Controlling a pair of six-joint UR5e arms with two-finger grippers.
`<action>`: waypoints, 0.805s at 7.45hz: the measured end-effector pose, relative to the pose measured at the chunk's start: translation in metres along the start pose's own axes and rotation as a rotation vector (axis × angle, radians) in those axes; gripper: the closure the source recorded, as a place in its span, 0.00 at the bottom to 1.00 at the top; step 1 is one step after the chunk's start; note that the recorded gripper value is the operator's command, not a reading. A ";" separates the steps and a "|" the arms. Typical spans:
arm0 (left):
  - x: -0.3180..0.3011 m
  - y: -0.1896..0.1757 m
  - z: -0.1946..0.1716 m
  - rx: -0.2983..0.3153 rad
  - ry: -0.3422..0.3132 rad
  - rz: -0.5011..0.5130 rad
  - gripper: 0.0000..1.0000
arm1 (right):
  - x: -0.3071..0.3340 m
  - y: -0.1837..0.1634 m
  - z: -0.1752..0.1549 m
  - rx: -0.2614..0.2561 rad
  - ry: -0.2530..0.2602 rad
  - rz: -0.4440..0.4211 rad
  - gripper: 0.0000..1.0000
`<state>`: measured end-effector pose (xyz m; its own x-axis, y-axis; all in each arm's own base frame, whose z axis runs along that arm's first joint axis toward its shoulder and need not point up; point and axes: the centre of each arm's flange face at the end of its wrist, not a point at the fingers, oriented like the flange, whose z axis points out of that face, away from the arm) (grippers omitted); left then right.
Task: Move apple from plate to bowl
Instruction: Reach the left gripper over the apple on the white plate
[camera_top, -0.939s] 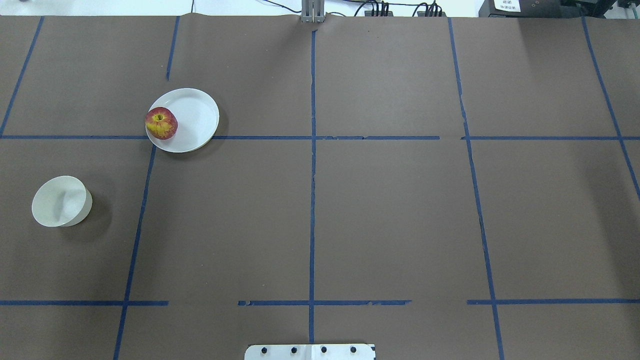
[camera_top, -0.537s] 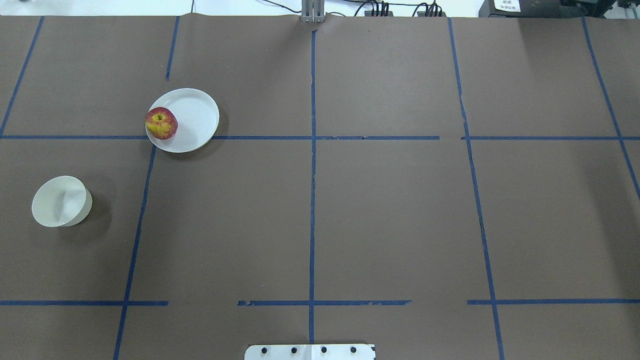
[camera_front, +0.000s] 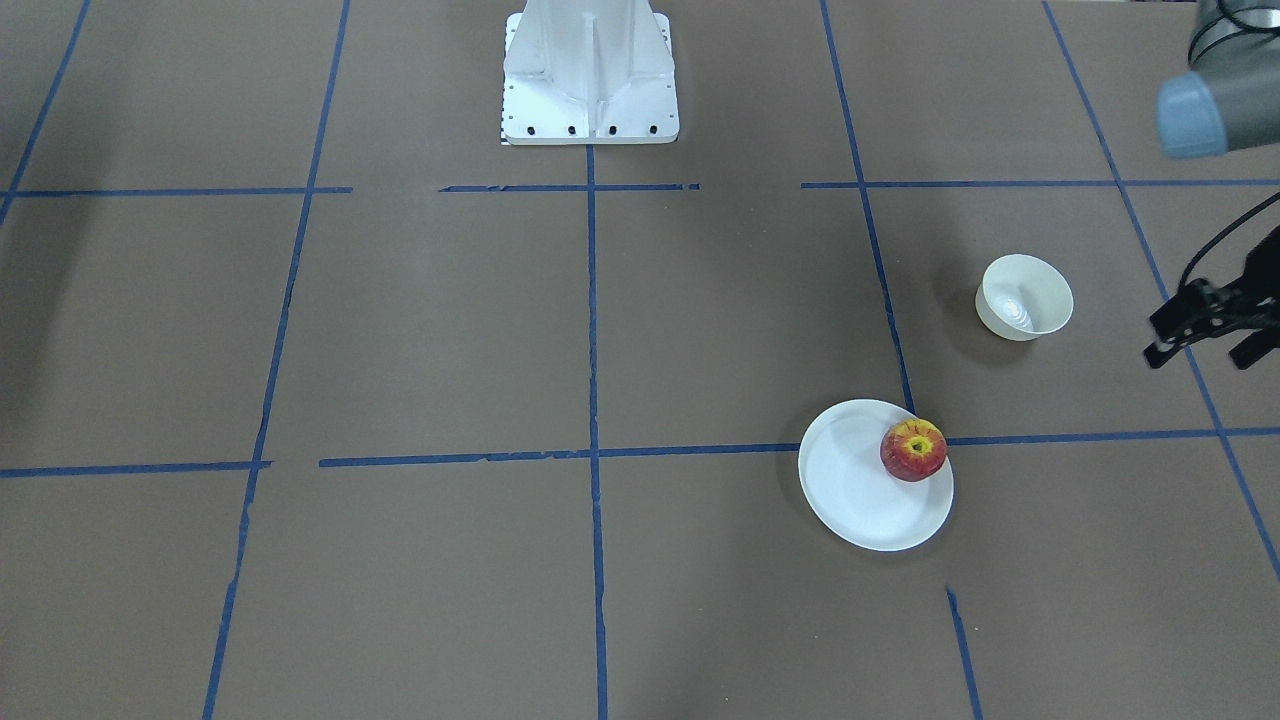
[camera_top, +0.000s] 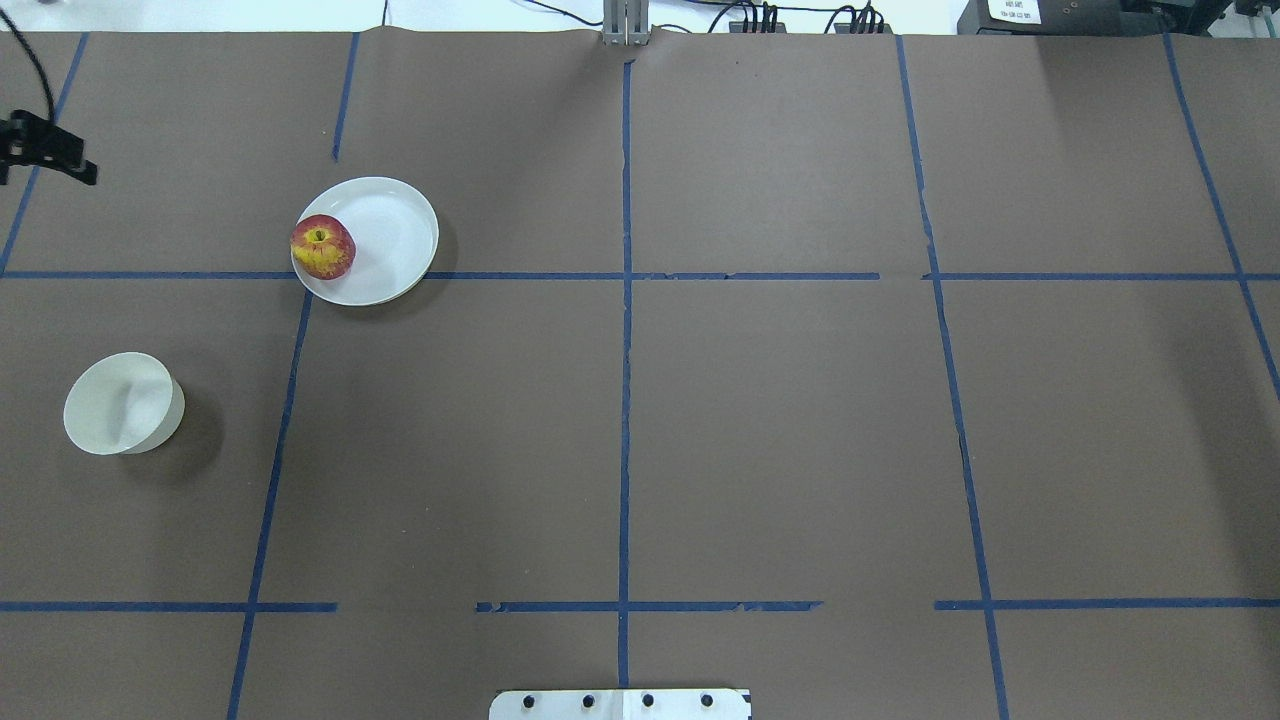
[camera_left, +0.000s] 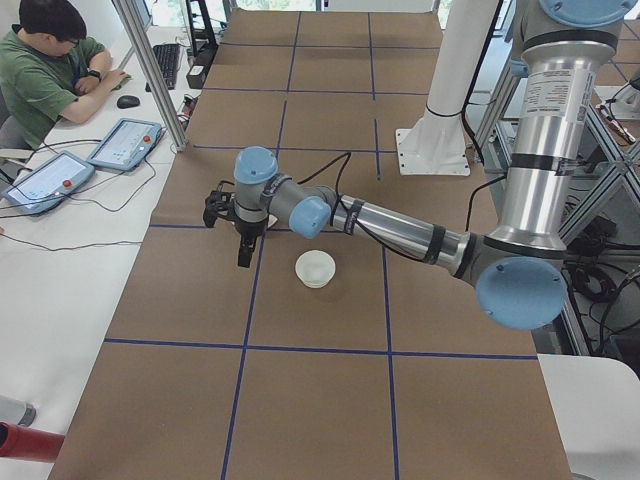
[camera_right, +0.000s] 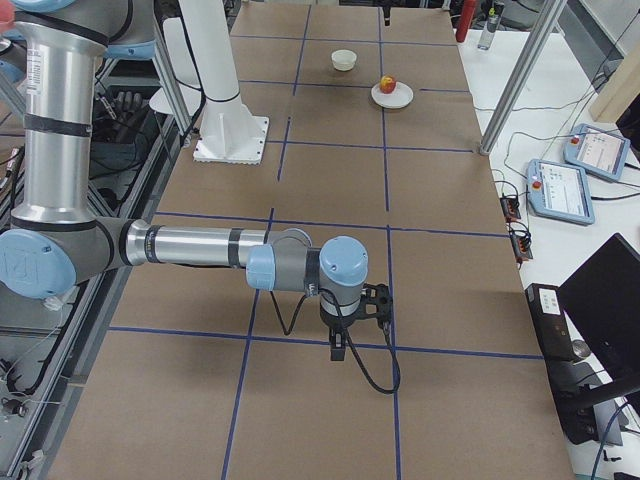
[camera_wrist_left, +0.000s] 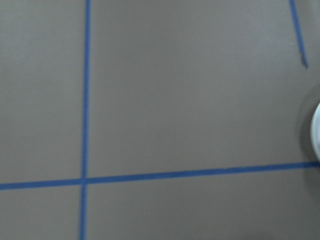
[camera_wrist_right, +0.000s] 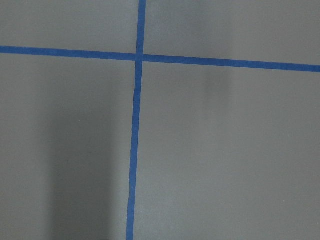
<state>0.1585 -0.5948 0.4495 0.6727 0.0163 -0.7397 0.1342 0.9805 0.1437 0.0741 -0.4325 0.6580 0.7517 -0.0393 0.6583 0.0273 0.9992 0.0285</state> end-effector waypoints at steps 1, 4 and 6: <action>0.046 -0.012 0.030 -0.009 -0.019 -0.014 0.00 | 0.000 0.000 0.000 0.000 0.000 0.000 0.00; 0.133 -0.003 0.086 -0.020 -0.058 -0.025 0.00 | 0.000 0.000 0.000 0.000 0.000 0.000 0.00; 0.165 0.006 0.110 -0.021 -0.055 -0.024 0.00 | 0.000 0.000 0.000 0.000 0.000 0.000 0.00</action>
<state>0.3508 -0.6083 0.4005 0.7085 -0.0178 -0.7055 0.1361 0.9844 0.1119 0.0741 -0.4325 0.6579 0.7517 -0.0396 0.6583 0.0275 0.9992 0.0287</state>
